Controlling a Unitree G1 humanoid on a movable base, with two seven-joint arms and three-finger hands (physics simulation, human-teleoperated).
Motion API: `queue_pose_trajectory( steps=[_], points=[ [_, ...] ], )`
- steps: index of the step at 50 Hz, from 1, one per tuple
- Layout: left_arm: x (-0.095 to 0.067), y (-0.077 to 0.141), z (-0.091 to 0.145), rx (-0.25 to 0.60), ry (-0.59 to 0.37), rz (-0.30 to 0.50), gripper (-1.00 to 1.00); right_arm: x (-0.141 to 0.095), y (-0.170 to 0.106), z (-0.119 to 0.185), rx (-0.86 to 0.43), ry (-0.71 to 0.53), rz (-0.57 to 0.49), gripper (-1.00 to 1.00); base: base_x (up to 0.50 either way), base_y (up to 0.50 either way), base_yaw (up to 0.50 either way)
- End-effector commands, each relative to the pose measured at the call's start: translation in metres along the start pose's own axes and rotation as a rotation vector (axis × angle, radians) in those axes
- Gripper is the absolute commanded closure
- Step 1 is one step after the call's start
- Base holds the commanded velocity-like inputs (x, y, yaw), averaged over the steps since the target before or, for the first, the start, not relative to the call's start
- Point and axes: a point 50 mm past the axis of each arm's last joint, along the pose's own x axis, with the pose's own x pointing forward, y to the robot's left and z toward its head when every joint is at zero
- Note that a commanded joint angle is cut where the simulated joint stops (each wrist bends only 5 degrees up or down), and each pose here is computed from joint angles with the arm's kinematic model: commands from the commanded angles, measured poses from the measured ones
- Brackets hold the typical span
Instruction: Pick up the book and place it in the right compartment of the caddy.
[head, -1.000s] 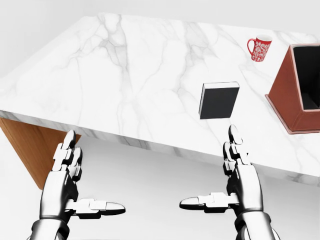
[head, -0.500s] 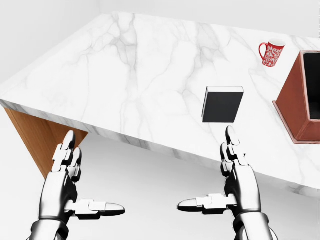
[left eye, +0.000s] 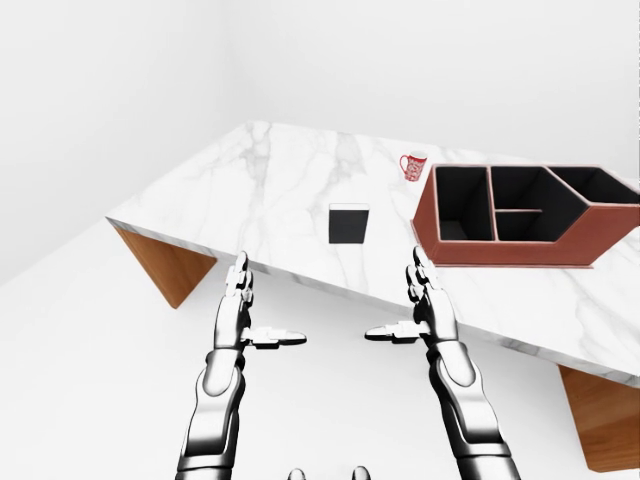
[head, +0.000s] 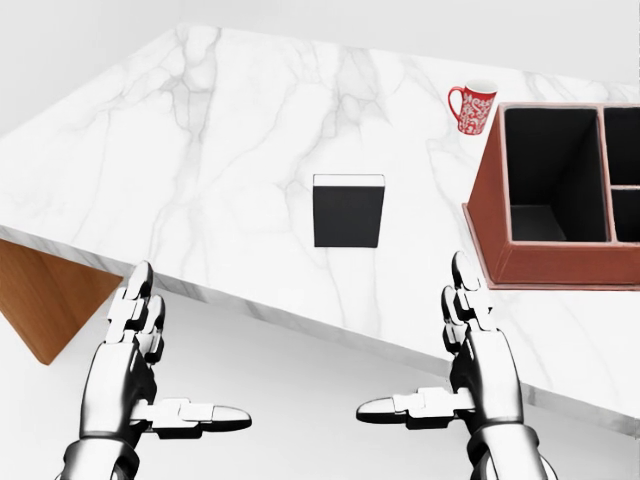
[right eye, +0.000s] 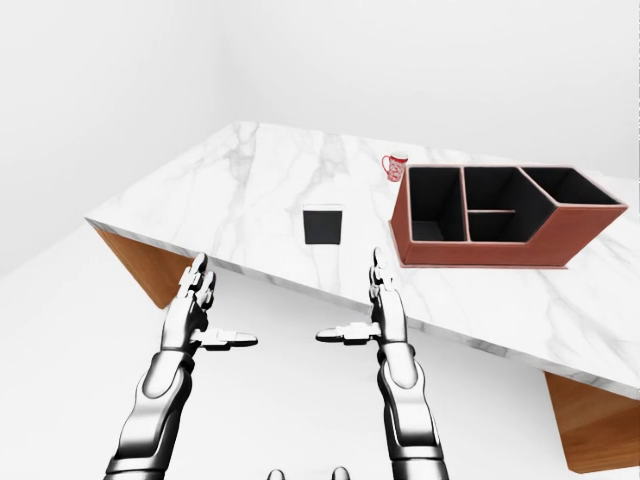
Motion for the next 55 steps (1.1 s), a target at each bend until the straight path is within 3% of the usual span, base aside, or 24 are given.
queue_pose_trajectory(
  steps=[1, 55],
  points=[
    [0.0004, 0.0003, 0.0004, -0.001, 0.002, 0.002, -1.0, 0.0008, 0.0001, -0.0006, -0.001, 0.003, -0.001, -1.0, 0.19, -0.46, 0.0],
    [-0.0005, -0.0001, 0.0017, 0.002, 0.002, 0.001, -1.0, 0.0011, 0.0001, -0.0022, -0.001, 0.008, 0.0, -1.0, 0.18, -0.45, 0.0]
  ],
)
